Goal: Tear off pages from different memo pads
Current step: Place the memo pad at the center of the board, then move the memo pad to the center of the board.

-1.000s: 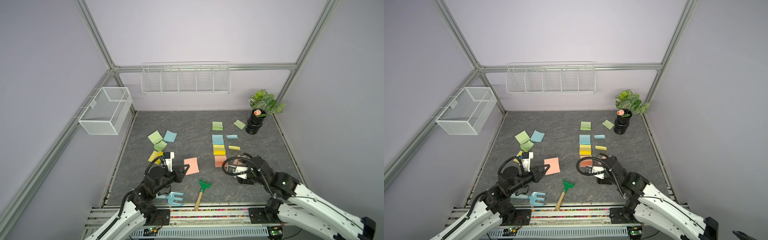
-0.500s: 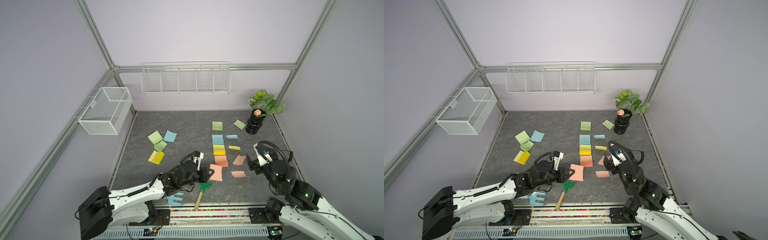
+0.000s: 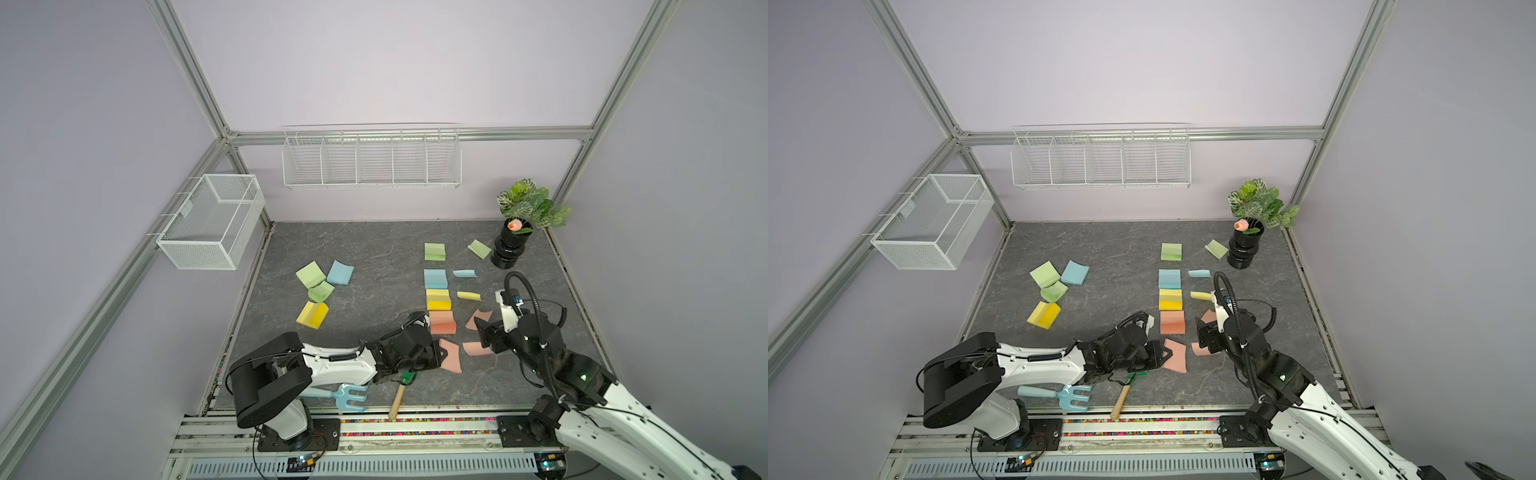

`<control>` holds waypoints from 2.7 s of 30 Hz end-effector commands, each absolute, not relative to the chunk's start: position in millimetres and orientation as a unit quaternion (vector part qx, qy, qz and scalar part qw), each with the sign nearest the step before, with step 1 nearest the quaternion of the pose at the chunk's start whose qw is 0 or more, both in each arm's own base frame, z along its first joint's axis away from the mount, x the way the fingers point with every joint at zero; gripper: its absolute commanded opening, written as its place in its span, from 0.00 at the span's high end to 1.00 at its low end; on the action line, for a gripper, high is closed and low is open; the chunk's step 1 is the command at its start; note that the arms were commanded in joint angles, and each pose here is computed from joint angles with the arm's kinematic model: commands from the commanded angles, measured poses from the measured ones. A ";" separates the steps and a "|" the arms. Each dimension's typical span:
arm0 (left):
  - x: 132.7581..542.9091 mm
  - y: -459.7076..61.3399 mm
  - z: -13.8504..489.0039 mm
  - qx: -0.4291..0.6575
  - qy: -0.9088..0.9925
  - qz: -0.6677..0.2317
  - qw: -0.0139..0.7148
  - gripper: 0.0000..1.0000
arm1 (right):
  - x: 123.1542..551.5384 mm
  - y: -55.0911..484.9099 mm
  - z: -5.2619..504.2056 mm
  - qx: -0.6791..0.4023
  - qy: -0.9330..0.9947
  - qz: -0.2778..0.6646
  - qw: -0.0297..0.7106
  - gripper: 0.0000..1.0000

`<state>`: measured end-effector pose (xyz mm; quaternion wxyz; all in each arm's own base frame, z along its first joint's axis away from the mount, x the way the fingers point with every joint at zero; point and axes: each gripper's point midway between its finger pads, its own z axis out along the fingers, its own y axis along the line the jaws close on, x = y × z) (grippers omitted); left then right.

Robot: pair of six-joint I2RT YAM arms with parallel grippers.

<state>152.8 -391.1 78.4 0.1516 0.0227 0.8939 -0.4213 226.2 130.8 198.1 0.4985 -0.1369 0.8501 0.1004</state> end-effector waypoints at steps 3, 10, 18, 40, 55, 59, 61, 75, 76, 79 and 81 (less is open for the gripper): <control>156.2 -399.5 77.2 -0.002 0.897 -0.416 0.149 0.97 | 230.5 139.5 189.6 -0.118 0.863 0.118 0.477 0.11; 152.8 -402.6 72.4 0.002 0.900 -0.415 0.137 0.88 | 231.8 154.6 174.2 -0.120 0.871 0.146 0.454 0.11; 153.2 -389.8 82.6 0.026 0.910 -0.383 0.154 0.44 | 241.6 141.9 154.3 -0.029 0.908 0.107 0.405 0.11; 302.5 -165.6 190.2 -0.109 0.880 -0.092 0.452 0.15 | 265.0 184.2 166.3 -0.145 0.866 0.141 0.458 0.11; 483.5 -68.6 90.0 -0.205 0.935 -0.039 0.287 0.07 | 264.0 195.4 131.5 -0.159 0.861 0.164 0.454 0.11; 507.7 -72.3 59.1 -0.178 0.952 -0.027 0.247 0.14 | 265.0 193.1 128.3 -0.154 0.868 0.155 0.447 0.11; 510.4 -73.8 45.6 -0.169 0.957 -0.022 0.233 0.17 | 264.8 193.0 128.3 -0.151 0.869 0.156 0.444 0.11; 459.2 -103.2 20.8 -0.152 0.966 -0.026 0.209 0.31 | 272.8 189.4 110.9 -0.144 0.891 0.116 0.415 0.11; 453.6 -106.1 18.6 -0.153 0.966 -0.029 0.206 0.31 | 272.2 189.3 111.0 -0.144 0.890 0.118 0.416 0.11; 435.3 -119.6 12.7 -0.158 0.966 -0.058 0.196 0.32 | 272.0 187.2 111.4 -0.139 0.889 0.117 0.421 0.11; 422.5 -127.6 13.6 -0.170 0.962 -0.082 0.196 0.32 | 270.8 188.5 113.4 -0.141 0.889 0.122 0.419 0.11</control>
